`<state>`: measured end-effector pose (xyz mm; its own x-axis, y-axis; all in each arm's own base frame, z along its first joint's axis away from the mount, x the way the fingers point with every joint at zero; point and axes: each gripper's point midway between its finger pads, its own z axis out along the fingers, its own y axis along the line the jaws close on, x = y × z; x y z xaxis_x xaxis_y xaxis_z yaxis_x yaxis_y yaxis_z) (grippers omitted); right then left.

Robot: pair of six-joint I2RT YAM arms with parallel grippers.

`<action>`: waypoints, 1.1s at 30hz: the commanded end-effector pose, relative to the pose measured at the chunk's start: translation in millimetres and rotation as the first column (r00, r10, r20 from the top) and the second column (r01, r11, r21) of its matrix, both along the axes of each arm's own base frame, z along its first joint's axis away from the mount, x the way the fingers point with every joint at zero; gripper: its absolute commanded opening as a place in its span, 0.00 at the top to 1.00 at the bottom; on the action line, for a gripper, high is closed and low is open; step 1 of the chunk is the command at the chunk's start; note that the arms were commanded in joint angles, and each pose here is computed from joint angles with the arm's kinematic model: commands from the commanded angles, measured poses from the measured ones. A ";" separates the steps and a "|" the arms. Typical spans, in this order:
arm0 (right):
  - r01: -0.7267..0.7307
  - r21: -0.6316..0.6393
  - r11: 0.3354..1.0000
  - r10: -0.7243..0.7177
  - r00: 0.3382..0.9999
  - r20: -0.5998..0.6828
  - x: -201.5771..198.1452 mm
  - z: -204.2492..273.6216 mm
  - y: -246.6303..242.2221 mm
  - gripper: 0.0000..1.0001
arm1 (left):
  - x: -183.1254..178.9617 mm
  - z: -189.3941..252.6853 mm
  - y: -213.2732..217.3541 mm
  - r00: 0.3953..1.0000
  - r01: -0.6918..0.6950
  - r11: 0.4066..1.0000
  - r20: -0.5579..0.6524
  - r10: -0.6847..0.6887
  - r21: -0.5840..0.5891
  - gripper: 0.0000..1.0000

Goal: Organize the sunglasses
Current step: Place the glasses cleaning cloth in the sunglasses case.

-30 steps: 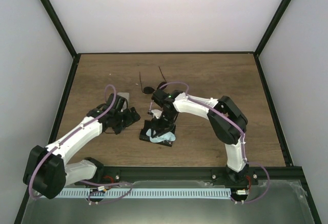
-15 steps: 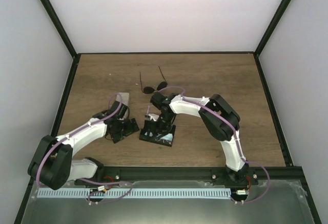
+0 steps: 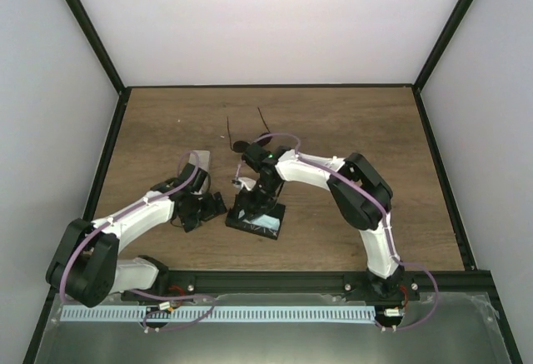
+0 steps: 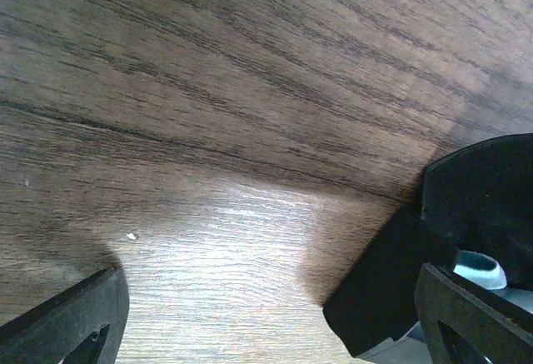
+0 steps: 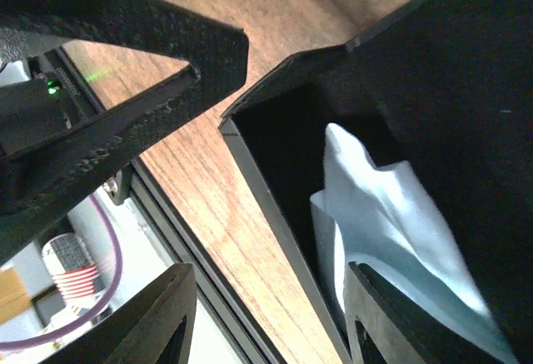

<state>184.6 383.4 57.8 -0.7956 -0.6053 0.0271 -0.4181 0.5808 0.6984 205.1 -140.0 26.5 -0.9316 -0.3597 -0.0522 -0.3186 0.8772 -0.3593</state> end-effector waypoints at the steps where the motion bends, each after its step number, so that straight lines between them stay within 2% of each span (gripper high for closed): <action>1: 0.038 -0.052 0.998 -0.030 0.988 0.151 23.2 32.6 -11.6 0.49 | -13.3 -16.7 -0.4 0.998 0.020 1.000 -0.062 -0.020 -0.005 0.04; 7: 0.039 -0.107 0.993 -0.019 0.982 0.186 25.8 34.1 -23.1 0.49 | -9.7 -17.5 -3.1 0.998 0.023 1.000 -0.058 -0.024 -0.012 0.04; 9: 0.045 -0.089 0.995 -0.026 0.980 0.198 28.0 36.0 -21.0 0.49 | -7.6 -15.7 -4.6 0.998 0.025 1.000 -0.054 -0.025 -0.015 0.04; 27: 0.010 -0.055 0.998 -0.007 0.999 0.053 5.7 -10.0 -16.7 0.50 | 5.4 -2.2 -10.3 0.999 0.028 0.999 -0.015 -0.029 -0.028 0.03; 33: 0.022 -0.032 0.999 -0.019 0.995 0.100 13.8 12.0 -13.0 0.50 | 22.4 13.2 -9.8 0.999 0.016 1.000 0.049 -0.016 -0.008 0.04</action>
